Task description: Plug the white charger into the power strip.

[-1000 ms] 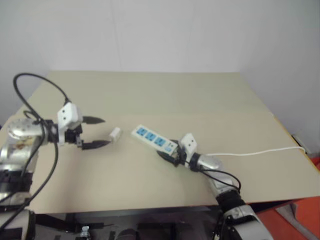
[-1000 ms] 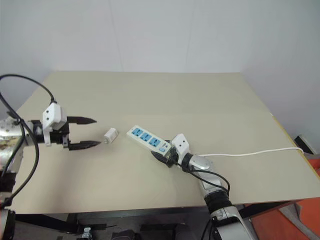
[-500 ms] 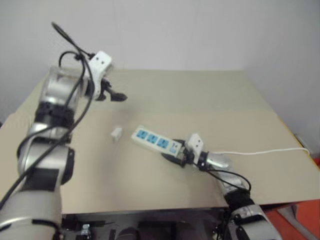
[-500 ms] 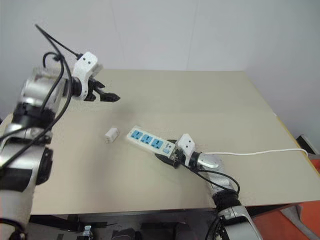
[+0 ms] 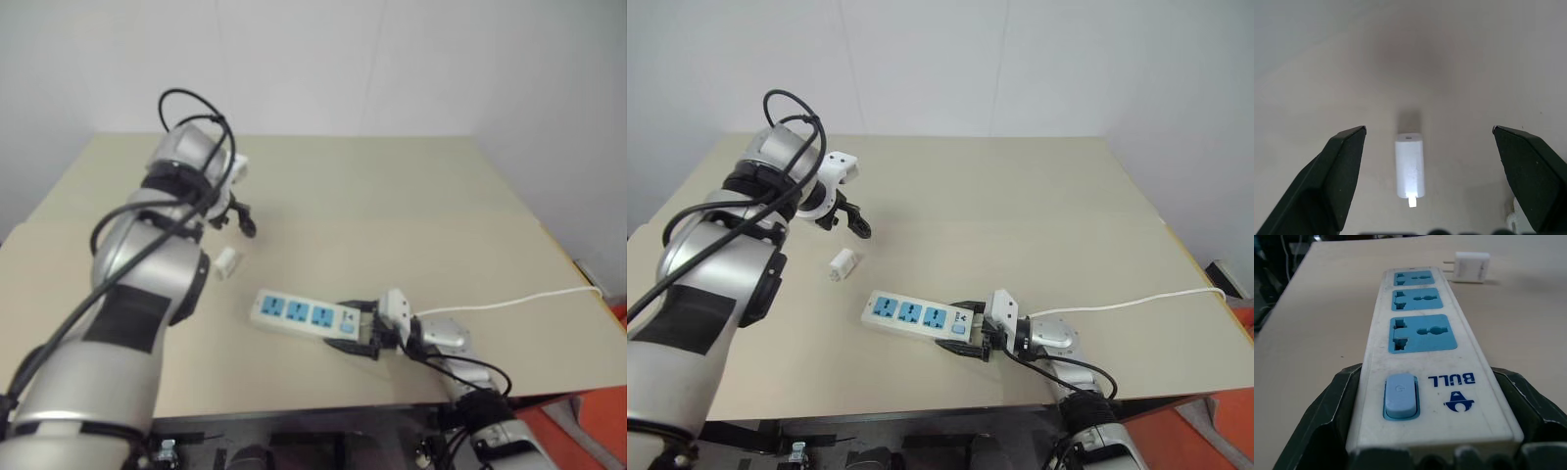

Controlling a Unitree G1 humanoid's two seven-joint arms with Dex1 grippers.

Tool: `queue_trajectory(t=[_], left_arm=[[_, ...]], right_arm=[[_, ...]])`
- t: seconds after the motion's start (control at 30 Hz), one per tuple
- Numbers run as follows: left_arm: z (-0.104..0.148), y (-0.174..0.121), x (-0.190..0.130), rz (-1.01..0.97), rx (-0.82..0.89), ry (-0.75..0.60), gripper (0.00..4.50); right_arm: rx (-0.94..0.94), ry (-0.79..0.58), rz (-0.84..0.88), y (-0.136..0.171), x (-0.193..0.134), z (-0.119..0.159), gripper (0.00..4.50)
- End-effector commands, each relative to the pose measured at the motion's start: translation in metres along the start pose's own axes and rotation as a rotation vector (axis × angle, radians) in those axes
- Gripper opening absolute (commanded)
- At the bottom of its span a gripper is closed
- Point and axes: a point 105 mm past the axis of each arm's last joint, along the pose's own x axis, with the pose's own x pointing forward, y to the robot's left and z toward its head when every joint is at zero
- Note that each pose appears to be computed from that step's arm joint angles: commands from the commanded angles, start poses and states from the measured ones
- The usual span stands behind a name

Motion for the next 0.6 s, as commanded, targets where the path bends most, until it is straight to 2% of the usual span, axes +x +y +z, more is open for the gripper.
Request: queue_trajectory(t=[0.03,0.23,0.6], left_arm=[[0.002,-0.003,0.002,0.027,0.025,0.008,4.5],[-0.005,-0.007,0.015,0.051,0.043,0.047,4.5],[-0.017,-0.005,0.032,0.077,-0.008,0.067,4.5]], right_arm=[[-0.058,-0.055,0.053,-0.001,0.007,0.013,3.43],[-0.054,-0.025,0.16,0.007,0.013,0.01,3.43],[-0.051,-0.025,0.181,0.012,0.016,0.009,3.43]])
